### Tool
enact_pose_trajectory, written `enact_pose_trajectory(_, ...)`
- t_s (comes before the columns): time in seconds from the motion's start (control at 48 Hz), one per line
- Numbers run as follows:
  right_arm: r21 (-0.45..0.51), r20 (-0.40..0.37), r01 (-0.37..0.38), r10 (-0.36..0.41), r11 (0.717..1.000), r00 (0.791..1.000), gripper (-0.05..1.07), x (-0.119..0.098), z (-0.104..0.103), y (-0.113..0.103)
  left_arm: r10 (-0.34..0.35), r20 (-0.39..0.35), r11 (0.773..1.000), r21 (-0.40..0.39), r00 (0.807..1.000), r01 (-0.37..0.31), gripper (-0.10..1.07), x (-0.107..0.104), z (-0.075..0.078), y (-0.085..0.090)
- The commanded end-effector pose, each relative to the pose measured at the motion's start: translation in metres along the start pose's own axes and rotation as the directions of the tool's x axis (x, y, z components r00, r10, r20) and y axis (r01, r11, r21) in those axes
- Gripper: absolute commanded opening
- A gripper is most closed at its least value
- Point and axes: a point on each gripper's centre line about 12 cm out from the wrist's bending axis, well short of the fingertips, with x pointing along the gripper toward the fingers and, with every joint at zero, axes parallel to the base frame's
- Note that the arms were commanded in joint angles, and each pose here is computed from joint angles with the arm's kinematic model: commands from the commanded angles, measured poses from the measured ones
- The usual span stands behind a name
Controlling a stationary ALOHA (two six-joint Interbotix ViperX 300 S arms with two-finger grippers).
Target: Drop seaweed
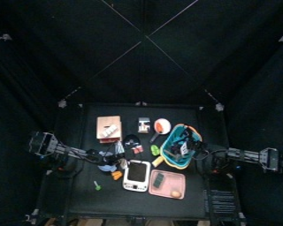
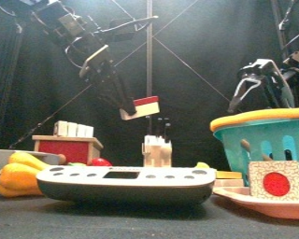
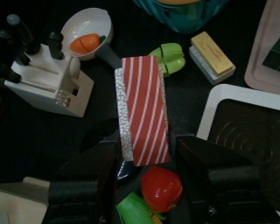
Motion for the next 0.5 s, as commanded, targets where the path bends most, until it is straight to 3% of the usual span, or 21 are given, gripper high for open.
enact_pose_trajectory(0.0, -0.006, 0.013, -0.006, 0.006, 1.0, 1.0, 0.99, 0.0, 0.004, 0.002, 0.003, 0.017, 1.0, -0.011, 1.0, -0.003, 0.62, -0.002, 0.006, 0.003)
enact_pose_trajectory(0.208, -0.066, 0.025, -0.017, 0.019, 0.998, 1.0, 0.99, -0.002, 0.007, 0.007, 0.004, 0.017, 1.0, -0.013, 1.0, -0.004, 0.62, -0.002, 0.007, 0.003)
enact_pose_trajectory(0.479, -0.289, 0.119, -0.058, 0.096, 0.956, 0.988, 0.99, -0.01, 0.022, 0.021, 0.015, 0.013, 0.998, -0.054, 1.0, -0.014, 0.62, 0.0, 0.009, 0.009)
